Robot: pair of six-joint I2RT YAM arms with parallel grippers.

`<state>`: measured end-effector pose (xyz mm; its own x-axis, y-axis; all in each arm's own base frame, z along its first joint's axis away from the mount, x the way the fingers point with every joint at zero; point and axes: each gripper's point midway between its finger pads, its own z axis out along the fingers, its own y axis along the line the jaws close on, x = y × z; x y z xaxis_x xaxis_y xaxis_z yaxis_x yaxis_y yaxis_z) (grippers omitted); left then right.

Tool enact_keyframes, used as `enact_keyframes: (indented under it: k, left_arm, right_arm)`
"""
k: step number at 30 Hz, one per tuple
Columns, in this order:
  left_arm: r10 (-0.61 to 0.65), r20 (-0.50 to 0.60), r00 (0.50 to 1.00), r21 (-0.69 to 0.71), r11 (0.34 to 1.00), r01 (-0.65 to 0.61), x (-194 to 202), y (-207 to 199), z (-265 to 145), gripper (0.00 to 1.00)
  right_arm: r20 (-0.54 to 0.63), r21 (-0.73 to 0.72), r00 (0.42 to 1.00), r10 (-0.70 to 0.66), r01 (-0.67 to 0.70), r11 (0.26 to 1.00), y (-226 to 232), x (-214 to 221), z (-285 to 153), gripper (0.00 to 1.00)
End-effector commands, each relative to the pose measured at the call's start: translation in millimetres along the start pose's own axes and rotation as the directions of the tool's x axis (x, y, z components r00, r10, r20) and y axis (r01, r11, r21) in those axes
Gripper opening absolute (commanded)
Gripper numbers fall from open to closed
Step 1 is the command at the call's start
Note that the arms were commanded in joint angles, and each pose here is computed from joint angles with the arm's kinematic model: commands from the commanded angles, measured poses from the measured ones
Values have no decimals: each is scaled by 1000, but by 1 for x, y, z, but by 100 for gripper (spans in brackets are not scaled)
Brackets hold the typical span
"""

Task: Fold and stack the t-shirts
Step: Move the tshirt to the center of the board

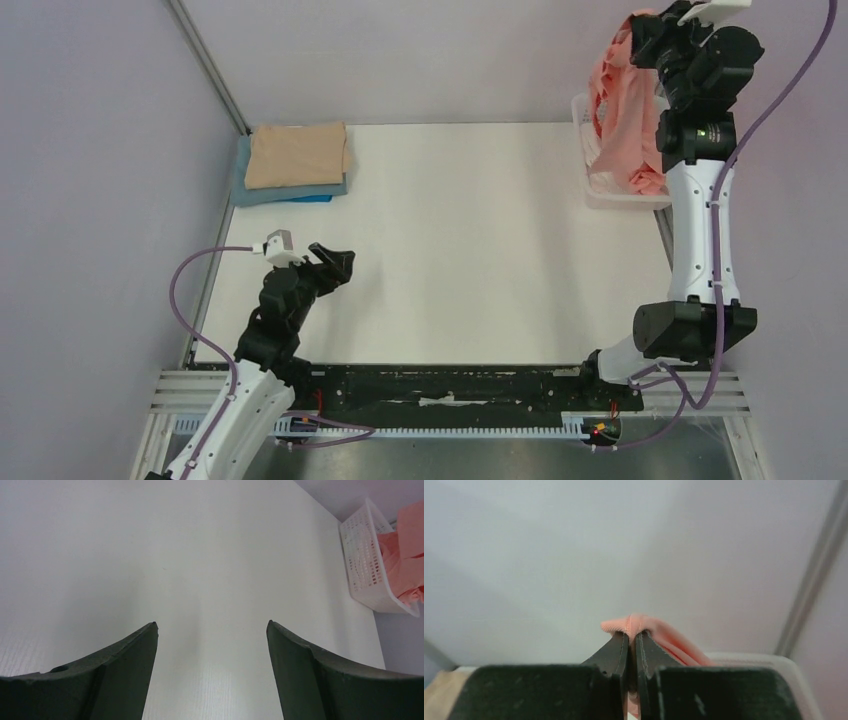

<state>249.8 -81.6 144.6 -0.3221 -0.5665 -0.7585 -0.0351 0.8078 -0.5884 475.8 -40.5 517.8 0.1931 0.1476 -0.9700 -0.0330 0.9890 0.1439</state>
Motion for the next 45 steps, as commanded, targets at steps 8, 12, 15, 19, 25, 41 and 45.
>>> enact_keyframes:
  k: [8,12,15,19,25,41,45]
  left_arm:
    - [-21,22,1000,-5,1000,21,-10,-4,-3,85]
    - [-29,9,1000,-10,1000,29,-11,-6,-6,85]
    - [-40,5,999,-11,999,40,-13,-8,-8,85]
    - [-59,-17,998,-9,998,58,-11,-11,-10,85]
    - [-78,-75,994,25,996,80,-1,-20,-2,85]
    - [-43,-390,920,0,999,47,51,-38,112,86]
    - [-18,-460,888,-26,1000,7,65,-35,146,86]
  right_arm:
    - [54,-716,975,214,-111,689,220,-77,-89,0]
    - [2,-792,965,264,-160,589,238,-71,-105,0]
    - [-66,-847,948,312,-219,485,248,-53,-119,0]
    - [-211,-801,927,310,-346,489,240,26,-128,0]
    - [-497,-599,846,194,-496,628,203,218,-160,0]
    - [-704,-246,710,40,-296,923,112,386,-215,70]
    - [-668,-167,743,47,-211,963,89,377,-230,98]
